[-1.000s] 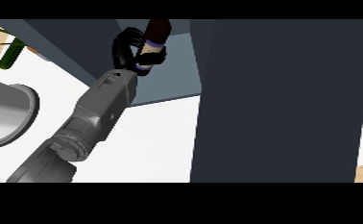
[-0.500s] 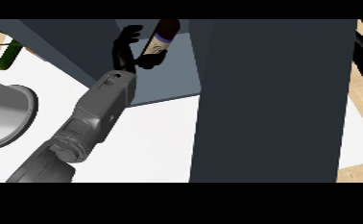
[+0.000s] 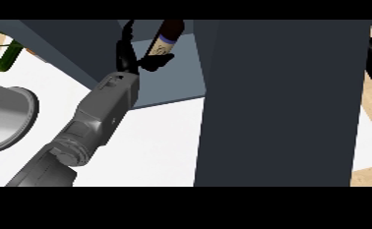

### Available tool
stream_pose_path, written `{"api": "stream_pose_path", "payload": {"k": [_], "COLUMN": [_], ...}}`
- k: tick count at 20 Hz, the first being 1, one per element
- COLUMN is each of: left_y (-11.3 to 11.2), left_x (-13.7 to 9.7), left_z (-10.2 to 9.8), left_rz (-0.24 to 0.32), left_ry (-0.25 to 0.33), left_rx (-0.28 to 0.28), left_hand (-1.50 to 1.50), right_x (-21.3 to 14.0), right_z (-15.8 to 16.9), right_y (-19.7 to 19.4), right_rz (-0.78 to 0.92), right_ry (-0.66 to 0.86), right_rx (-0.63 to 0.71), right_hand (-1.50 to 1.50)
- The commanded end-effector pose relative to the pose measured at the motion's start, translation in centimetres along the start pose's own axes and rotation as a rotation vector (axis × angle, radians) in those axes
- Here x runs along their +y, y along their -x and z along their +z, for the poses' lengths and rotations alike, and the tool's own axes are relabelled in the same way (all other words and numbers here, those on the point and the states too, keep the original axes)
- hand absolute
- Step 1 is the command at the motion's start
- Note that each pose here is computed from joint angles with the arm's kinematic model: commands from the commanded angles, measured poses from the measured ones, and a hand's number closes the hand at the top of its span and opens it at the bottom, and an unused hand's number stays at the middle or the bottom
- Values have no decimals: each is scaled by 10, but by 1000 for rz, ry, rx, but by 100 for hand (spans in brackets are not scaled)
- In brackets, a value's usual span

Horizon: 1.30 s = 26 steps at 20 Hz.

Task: Pick up the wine, place it into the cabinet and close the cabinet

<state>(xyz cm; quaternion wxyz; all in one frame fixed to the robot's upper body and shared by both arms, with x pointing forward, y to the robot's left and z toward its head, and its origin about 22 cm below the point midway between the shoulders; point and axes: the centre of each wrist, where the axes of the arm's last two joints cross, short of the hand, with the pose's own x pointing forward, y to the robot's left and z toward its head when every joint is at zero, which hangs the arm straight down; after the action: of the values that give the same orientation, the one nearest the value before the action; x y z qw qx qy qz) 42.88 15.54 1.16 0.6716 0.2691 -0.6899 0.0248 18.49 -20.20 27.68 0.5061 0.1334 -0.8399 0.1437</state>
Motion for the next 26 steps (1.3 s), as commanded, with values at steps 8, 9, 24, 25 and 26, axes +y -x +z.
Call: {"api": "stream_pose_path", "payload": {"k": [8,9,24,25,26], "left_y": [5,-2,-46,-56,-60], "left_x": [37,30,-15,-31,-42], "left_z": [-23,-22,-3,7,18], "left_rz": [-25,8,582,578,578], "left_ry": [174,212,561,559,576], "left_rx": [-137,-139,-261,-245,-262], "left_hand": [-150,-150,-150,-150,-150], "right_x": [-2,2,4,-9,-3], "right_z": [2,4,21,20,18], "right_y": [-3,-2,-9,-10,-9], "right_rz": [-8,-10,17,23,27], "right_ry": [-7,1,84,106,102], "right_rx": [-8,-4,37,66,59], "right_hand": [-150,-150,-150,-150,-150]}}
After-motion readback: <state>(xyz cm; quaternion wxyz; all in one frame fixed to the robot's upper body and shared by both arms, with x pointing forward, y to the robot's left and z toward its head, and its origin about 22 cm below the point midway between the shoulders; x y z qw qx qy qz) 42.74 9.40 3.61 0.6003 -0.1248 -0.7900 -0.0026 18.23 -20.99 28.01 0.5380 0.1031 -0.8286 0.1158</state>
